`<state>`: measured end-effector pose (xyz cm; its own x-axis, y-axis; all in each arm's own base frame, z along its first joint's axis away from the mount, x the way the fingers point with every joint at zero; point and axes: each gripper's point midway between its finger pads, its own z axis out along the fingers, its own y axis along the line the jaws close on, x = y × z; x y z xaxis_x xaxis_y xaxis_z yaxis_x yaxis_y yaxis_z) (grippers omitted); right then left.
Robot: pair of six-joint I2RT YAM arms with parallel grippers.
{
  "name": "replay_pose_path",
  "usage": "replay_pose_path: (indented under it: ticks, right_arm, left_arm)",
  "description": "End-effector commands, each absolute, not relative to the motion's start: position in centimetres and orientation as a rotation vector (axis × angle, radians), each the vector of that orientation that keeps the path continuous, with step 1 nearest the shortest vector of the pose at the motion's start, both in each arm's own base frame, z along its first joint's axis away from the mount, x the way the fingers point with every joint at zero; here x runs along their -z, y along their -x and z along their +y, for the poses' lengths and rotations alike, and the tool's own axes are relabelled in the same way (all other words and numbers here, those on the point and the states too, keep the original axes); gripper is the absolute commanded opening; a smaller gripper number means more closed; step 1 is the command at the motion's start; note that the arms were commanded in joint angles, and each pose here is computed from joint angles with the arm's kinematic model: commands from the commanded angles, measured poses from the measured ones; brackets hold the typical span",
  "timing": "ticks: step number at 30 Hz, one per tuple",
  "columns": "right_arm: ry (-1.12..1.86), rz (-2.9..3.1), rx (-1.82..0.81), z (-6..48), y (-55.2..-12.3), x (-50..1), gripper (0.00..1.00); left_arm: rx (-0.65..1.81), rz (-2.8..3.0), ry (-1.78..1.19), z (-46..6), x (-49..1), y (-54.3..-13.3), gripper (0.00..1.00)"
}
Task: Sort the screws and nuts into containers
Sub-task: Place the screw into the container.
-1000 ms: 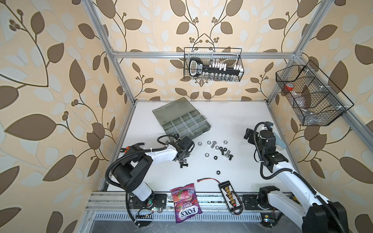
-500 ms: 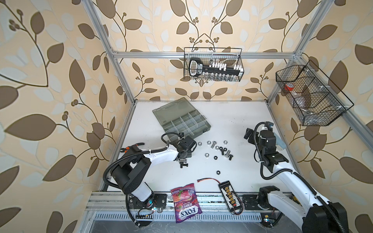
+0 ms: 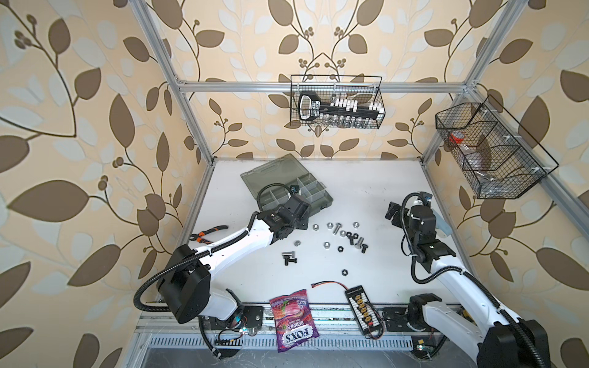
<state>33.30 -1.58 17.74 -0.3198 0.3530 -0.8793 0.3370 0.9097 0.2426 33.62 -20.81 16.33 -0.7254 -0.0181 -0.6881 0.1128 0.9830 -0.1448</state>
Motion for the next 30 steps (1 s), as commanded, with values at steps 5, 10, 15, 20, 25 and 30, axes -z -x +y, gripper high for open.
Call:
replay_pose_path:
  ticks: [5,10,15,20,25,30]
  right_arm:
    - [-0.513,1.906,-0.03,-1.6,-33.1,-18.2,1.0]
    - [-0.513,1.899,-0.025,-1.7,-33.0,-18.4,1.0]
    - [-0.509,1.91,-0.036,-1.4,-33.3,-18.1,0.99]
    - [-0.508,1.918,-0.04,-1.3,-33.4,-17.9,1.0]
    - [-0.507,1.914,-0.043,-1.3,-33.6,-18.0,1.0]
    - [-0.504,1.925,-0.045,-1.2,-33.7,-17.7,1.0]
  left_arm:
    - [0.202,2.344,-0.093,-19.1,-16.8,-38.8,0.0]
    - [0.179,2.388,-0.089,-18.2,-15.1,-39.5,0.0]
    - [0.149,2.415,-0.103,-17.2,-13.3,-39.6,0.0]
    - [0.14,2.441,-0.114,-16.3,-11.5,-40.4,0.0]
    - [0.144,2.461,-0.179,-16.8,-10.2,-40.3,0.0]
    - [0.137,2.466,-0.234,-17.0,-9.4,-40.3,0.0]
